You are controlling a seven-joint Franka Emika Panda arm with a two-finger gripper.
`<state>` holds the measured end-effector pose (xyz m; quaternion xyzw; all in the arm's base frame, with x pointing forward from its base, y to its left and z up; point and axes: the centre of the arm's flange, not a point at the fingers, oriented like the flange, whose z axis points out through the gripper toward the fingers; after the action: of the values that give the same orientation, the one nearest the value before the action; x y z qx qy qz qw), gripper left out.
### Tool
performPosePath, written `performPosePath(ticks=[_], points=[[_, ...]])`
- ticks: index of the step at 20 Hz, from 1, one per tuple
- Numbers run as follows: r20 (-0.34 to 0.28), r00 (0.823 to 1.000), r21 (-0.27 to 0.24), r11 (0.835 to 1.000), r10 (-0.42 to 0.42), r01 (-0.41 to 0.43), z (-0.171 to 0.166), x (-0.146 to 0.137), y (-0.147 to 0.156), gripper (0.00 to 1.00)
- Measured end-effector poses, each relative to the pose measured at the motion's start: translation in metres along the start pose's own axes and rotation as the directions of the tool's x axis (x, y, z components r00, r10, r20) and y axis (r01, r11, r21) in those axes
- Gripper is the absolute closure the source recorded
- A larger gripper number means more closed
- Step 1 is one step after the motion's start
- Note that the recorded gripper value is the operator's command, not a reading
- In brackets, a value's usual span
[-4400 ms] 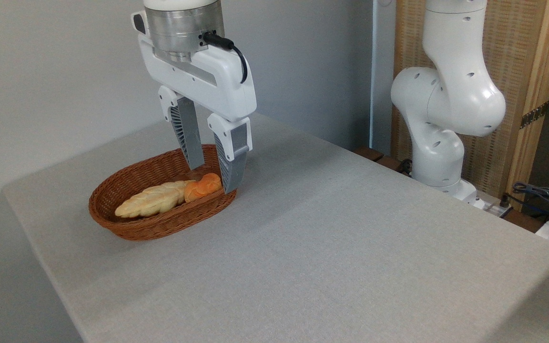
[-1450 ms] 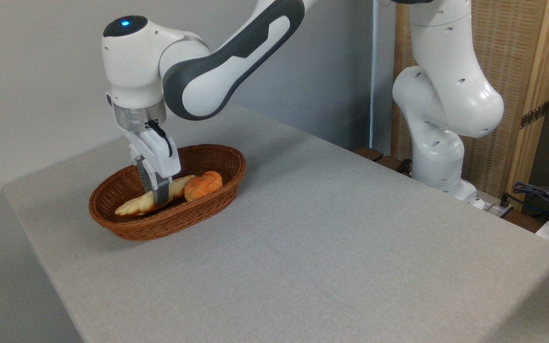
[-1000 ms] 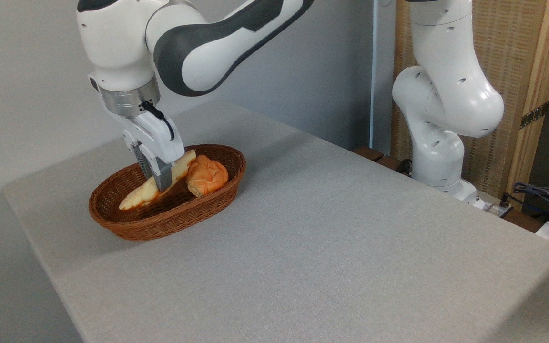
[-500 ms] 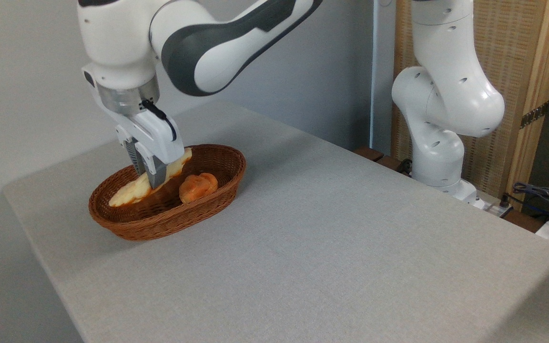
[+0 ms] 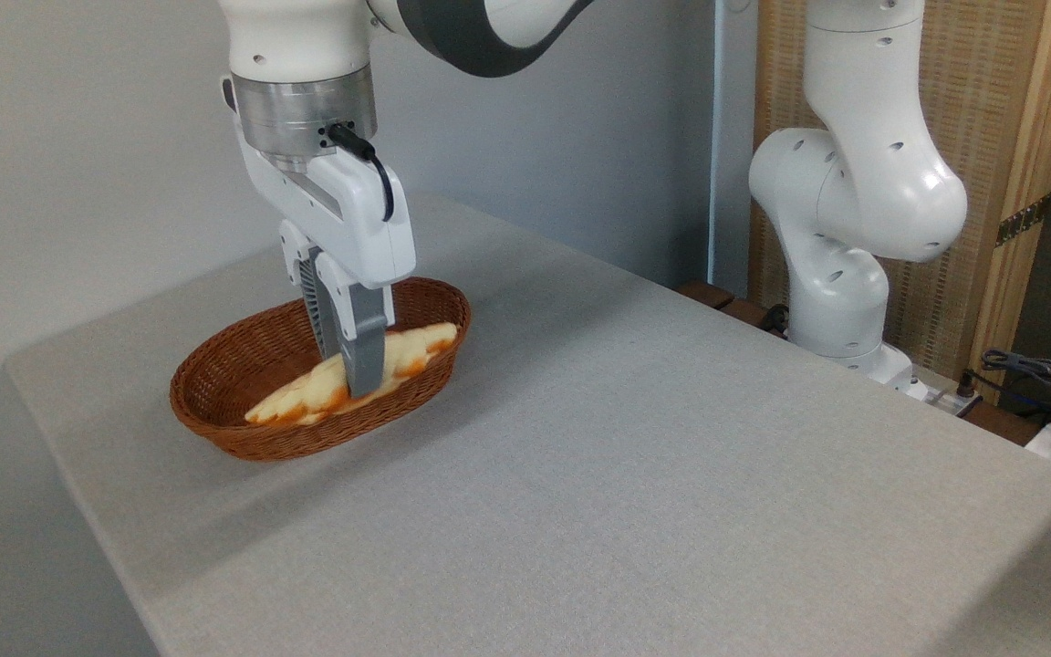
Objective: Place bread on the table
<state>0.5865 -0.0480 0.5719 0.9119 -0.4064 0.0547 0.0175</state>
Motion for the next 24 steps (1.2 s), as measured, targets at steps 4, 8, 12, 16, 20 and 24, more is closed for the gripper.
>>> performPosePath(ticks=[4,8,12,16,20,24], points=[[0.016,1.0,0.011,1.0,0.011,-0.012,0.002,0.002,0.002,0.0],[0.016,1.0,0.012,1.0,0.011,-0.012,0.002,0.002,0.002,0.0],[0.014,1.0,0.013,1.0,0.007,-0.008,0.001,0.002,0.002,0.0],[0.013,0.999,-0.007,0.999,-0.05,0.05,-0.009,0.0,0.004,0.0],[0.03,0.996,-0.029,0.996,-0.082,0.083,-0.027,-0.008,0.012,0.0],[0.042,0.995,-0.038,0.995,-0.096,0.097,-0.03,-0.013,0.013,0.0]])
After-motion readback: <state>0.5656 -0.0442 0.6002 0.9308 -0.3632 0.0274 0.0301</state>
